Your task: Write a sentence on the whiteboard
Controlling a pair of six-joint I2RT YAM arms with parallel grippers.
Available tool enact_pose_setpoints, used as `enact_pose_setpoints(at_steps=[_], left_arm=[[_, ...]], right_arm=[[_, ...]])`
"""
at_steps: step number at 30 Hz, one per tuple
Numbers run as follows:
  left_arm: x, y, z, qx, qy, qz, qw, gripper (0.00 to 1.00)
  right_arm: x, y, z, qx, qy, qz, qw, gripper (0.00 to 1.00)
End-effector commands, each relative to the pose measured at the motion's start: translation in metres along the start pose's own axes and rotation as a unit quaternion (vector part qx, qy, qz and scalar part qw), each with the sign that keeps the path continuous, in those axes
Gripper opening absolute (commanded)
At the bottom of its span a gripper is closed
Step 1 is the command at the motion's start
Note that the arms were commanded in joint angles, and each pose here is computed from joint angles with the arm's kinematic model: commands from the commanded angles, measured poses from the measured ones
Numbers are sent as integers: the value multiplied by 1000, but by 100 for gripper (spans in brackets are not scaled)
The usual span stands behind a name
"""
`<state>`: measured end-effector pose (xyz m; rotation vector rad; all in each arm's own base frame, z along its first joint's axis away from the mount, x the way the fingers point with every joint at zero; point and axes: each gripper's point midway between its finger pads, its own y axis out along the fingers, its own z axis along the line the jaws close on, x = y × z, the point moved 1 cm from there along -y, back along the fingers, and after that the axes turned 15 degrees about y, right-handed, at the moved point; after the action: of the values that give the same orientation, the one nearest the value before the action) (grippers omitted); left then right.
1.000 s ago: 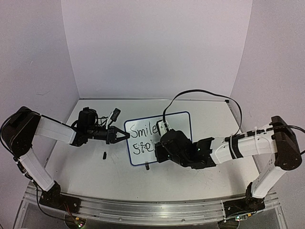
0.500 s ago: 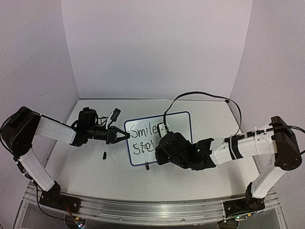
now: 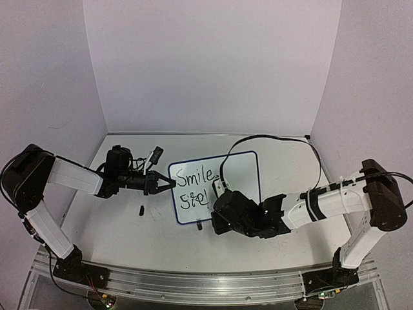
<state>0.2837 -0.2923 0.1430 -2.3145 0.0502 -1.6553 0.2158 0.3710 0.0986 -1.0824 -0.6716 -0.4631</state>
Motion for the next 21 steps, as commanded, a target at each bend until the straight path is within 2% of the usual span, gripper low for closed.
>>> enact_pose_setpoints(at_steps=[1,11,21], left_arm=[[-15,3,11,33,-2,26,999,0],[-14,3,11,33,-1,24,999,0],[-12,3,11,32,0,23,999,0]], right_arm=[[-7,2,-2,-6,1,7,1000,0],[42,-23,15,21,12,-67,997,0],[60,-14,15,17,14,-82,996,0]])
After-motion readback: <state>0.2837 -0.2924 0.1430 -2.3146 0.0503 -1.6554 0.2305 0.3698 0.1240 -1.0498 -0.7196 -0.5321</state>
